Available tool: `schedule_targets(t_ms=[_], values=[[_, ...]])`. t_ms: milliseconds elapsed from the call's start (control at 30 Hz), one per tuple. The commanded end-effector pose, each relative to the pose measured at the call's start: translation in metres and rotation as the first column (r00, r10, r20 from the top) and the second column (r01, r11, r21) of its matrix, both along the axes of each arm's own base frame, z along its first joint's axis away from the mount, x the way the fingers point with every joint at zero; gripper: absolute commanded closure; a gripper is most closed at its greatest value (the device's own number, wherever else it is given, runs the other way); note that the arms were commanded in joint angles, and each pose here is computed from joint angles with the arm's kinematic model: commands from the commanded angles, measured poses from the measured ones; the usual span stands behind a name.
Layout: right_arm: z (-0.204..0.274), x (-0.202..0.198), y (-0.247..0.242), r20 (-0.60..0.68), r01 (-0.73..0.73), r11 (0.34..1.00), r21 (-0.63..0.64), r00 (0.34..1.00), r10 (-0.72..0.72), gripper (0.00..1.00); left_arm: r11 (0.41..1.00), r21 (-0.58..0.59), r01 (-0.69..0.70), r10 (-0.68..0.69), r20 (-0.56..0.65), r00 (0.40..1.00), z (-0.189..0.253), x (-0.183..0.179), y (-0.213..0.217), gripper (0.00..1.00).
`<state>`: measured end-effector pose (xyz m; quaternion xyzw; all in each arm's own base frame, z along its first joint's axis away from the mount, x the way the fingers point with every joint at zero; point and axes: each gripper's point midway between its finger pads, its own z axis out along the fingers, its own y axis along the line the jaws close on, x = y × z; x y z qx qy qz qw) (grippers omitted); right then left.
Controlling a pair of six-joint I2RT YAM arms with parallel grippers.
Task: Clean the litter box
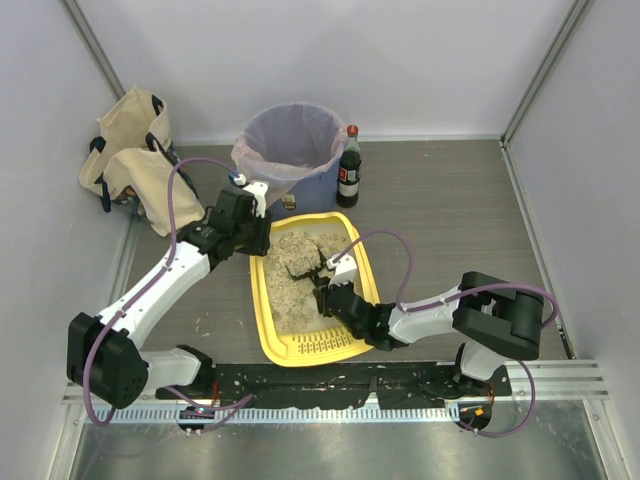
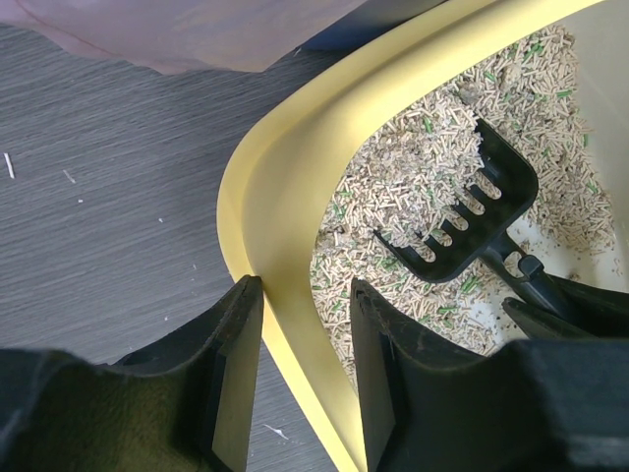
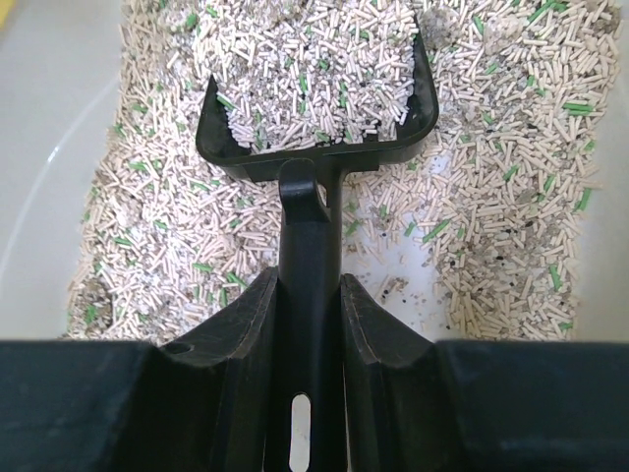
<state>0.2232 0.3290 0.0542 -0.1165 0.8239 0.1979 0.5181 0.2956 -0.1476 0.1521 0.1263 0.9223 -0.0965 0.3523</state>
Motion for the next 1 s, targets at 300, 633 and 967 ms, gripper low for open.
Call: schedule_targets(t_ms=[300, 633, 967], values=[[0.095, 0.018, 0.02, 0.144, 0.094, 0.923, 0.372, 0.977, -0.158, 0.98, 0.997, -0.056, 0.054, -0.052, 0.033, 0.998, 0.017, 0.002, -0.017, 0.57], [0.109, 0.007, 0.02, 0.164, 0.083, 0.909, 0.408, 0.973, -0.162, 0.99, 0.997, -0.055, 0.051, -0.05, 0.035, 0.998, 0.018, 0.003, -0.016, 0.58], [0.101, 0.002, 0.013, 0.133, 0.123, 0.909, 0.397, 0.973, -0.19, 0.99, 0.997, -0.054, 0.052, -0.051, 0.035, 0.998, 0.018, 0.003, -0.016, 0.58]])
